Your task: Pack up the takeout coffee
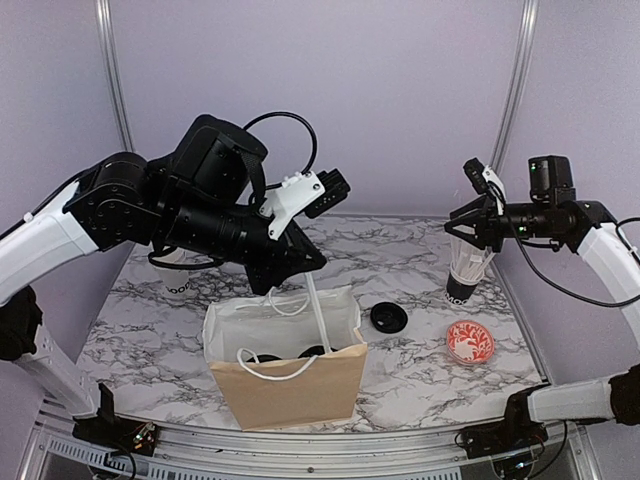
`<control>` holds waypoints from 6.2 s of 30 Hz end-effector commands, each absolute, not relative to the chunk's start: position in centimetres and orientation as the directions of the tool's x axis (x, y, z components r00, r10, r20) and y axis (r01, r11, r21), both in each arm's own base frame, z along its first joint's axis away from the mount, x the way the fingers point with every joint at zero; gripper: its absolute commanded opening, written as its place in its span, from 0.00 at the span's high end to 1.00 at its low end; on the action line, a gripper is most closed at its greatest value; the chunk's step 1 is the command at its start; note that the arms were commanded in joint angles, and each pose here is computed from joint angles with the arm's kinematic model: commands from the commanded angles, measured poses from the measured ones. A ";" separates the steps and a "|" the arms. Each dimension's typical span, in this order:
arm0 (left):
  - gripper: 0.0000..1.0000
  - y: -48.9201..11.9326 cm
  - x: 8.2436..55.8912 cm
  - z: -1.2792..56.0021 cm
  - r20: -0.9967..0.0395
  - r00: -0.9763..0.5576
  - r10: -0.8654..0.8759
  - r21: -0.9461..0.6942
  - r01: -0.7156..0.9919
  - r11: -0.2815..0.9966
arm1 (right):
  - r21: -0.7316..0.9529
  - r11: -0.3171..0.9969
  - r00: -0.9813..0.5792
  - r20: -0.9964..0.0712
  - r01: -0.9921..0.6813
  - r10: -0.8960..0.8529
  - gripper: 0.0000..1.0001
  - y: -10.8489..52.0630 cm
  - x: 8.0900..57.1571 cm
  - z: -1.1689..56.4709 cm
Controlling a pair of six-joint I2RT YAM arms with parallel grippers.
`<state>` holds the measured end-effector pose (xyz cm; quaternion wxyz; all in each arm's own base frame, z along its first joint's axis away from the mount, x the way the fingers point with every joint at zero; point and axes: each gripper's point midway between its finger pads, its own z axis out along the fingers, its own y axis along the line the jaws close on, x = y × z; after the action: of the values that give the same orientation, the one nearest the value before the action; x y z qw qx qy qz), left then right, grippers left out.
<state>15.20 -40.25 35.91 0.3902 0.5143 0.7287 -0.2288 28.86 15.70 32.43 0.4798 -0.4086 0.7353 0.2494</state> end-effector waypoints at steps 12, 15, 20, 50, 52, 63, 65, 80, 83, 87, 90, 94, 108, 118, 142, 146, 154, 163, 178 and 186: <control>1.00 -38.3 9.7 35.8 -0.872 -0.194 0.449 -0.020 0.931 0.364 | -0.029 0.540 -0.195 -0.916 -0.841 -0.352 0.63 15.7 29.6 32.7; 0.97 -37.0 9.9 34.9 -0.865 -0.216 0.453 -0.021 0.918 0.396 | -0.024 0.538 -0.197 -0.916 -0.843 -0.350 0.63 15.8 29.8 32.7; 0.64 -34.0 10.2 35.1 -0.859 -0.248 0.447 -0.024 0.892 0.451 | -0.027 0.541 -0.196 -0.916 -0.841 -0.350 0.63 15.8 30.0 33.1; 0.19 -26.4 22.5 41.1 -0.962 -0.153 0.226 0.125 0.488 0.864 | -0.164 0.779 -0.530 -0.648 -0.605 -0.547 0.55 6.0 30.0 23.0; 0.19 -26.6 22.6 40.8 -0.960 -0.156 0.234 0.130 0.490 0.862 | -0.168 0.783 -0.537 -0.641 -0.599 -0.548 0.55 5.8 30.2 22.6; 0.19 -27.0 22.8 40.3 -0.957 -0.163 0.240 0.130 0.501 0.856 | -0.195 0.788 -0.530 -0.644 -0.584 -0.552 0.62 5.5 31.6 22.2; 0.19 -27.1 22.7 40.3 -0.956 -0.164 0.243 0.130 0.506 0.853 | -0.202 0.786 -0.510 -0.663 -0.584 -0.549 0.63 5.7 31.7 23.2; 0.19 -27.4 22.6 39.9 -0.954 -0.167 0.249 0.128 0.524 0.842 | -0.230 0.815 -0.548 -0.640 -0.531 -0.538 0.64 4.5 32.5 22.5; 0.19 -27.2 22.5 39.9 -0.956 -0.169 0.241 0.120 0.523 0.844 | -0.218 0.816 -0.555 -0.638 -0.536 -0.535 0.68 4.6 32.7 22.2; 0.19 -26.9 22.4 39.9 -0.957 -0.169 0.237 0.117 0.520 0.846 | -0.206 0.813 -0.555 -0.638 -0.545 -0.534 0.78 4.8 32.8 22.0; 0.19 -26.9 22.4 39.7 -0.956 -0.171 0.238 0.118 0.519 0.847 | -0.194 0.812 -0.555 -0.641 -0.551 -0.530 0.84 5.0 32.8 21.9; 0.19 -27.0 22.4 39.5 -0.954 -0.173 0.243 0.121 0.522 0.844 | -0.182 0.813 -0.558 -0.644 -0.553 -0.524 0.96 5.2 32.7 21.9; 0.19 -27.0 22.7 39.8 -0.952 -0.160 0.261 0.145 0.516 0.845 | -0.184 0.797 -0.434 -0.757 -0.575 -0.488 1.00 6.8 31.2 30.4; 0.19 -27.2 23.2 40.8 -0.954 -0.147 0.261 0.156 0.501 0.851 | -0.197 0.737 -0.226 -0.873 -0.647 -0.432 1.00 9.5 28.5 40.6; 0.18 -23.0 26.5 41.5 -0.948 -0.163 0.275 0.216 0.308 0.927 | -0.049 -0.115 0.069 -0.981 -0.992 -0.183 1.00 22.5 14.2 47.1; 0.18 -22.1 26.7 41.8 -0.952 -0.163 0.261 0.211 0.273 0.939 | -0.053 -0.196 0.097 -0.971 -0.979 -0.217 1.00 23.5 12.1 45.7; 0.18 -21.8 27.0 42.0 -0.958 -0.172 0.231 0.185 0.249 0.951 | -0.010 -0.282 0.091 -0.957 -0.960 -0.275 1.00 24.9 9.9 42.7; 0.18 -22.1 27.2 41.0 -0.951 -0.189 0.246 0.195 0.252 0.948 | 0.033 -0.439 0.090 -0.962 -0.898 -0.258 1.00 29.0 9.1 42.2; 0.17 -19.5 26.3 39.8 -0.951 -0.199 0.236 0.190 0.226 0.955 | 0.104 -0.576 0.168 -0.901 -0.811 -0.400 1.00 38.3 7.0 36.9; 0.16 -19.6 26.5 38.6 -0.940 -0.212 0.267 0.216 0.234 0.948 | 0.118 -0.502 0.161 -0.863 -0.857 -0.479 0.84 40.3 9.1 34.4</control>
<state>26.33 -20.12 38.92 0.6081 0.1638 0.7767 0.0046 8.10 39.54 34.02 0.1798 -0.7313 0.4441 0.4855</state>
